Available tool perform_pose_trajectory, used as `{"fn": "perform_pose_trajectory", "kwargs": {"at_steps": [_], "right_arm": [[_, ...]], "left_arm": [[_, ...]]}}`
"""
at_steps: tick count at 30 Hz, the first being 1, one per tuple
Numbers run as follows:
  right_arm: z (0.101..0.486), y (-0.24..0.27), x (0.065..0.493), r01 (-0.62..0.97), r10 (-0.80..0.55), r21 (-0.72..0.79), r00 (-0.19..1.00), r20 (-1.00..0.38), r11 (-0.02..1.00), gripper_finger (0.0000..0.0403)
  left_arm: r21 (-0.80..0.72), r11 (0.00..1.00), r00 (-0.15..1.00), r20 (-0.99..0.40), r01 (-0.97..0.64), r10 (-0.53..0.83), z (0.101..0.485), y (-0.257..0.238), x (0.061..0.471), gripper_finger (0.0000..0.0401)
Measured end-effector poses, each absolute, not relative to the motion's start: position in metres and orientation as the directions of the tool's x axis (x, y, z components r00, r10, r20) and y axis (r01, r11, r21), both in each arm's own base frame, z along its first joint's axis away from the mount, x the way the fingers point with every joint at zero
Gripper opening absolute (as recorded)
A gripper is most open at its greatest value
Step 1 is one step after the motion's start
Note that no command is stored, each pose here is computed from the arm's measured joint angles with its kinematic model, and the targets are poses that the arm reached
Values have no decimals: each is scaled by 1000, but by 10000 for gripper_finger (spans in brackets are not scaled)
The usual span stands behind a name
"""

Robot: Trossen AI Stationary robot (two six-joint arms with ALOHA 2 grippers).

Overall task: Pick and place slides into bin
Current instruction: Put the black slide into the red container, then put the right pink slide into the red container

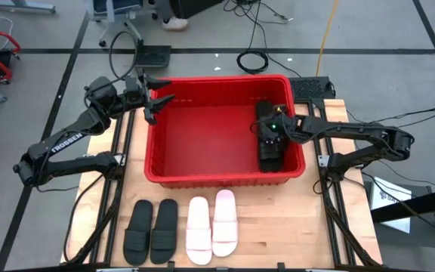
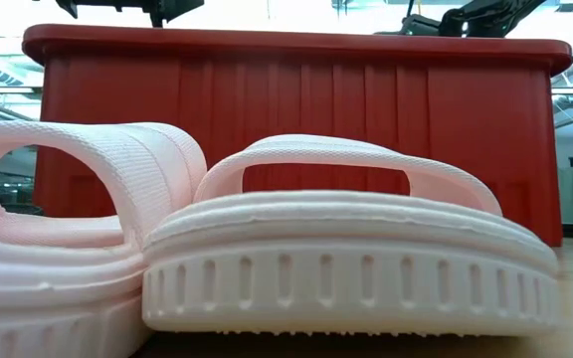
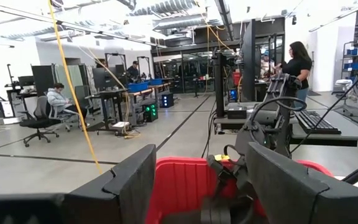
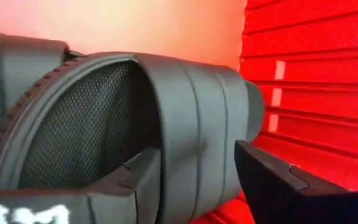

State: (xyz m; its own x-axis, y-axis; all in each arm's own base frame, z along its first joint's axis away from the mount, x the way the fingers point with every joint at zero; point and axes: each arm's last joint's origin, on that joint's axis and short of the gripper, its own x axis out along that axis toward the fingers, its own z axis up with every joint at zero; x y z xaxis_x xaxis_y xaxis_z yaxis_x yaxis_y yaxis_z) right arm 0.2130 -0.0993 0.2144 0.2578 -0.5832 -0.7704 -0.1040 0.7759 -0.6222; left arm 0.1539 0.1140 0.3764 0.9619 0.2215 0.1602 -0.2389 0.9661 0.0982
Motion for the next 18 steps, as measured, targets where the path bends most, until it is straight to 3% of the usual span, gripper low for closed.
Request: {"fn": "perform_pose_trajectory", "kwargs": {"at_steps": [18], "right_arm": [[242, -83, 226, -76, -546, -596, 324, -773, 799, 193]], "left_arm": [[102, 966, 962, 159, -239, 222, 376, 114, 154, 253]]}}
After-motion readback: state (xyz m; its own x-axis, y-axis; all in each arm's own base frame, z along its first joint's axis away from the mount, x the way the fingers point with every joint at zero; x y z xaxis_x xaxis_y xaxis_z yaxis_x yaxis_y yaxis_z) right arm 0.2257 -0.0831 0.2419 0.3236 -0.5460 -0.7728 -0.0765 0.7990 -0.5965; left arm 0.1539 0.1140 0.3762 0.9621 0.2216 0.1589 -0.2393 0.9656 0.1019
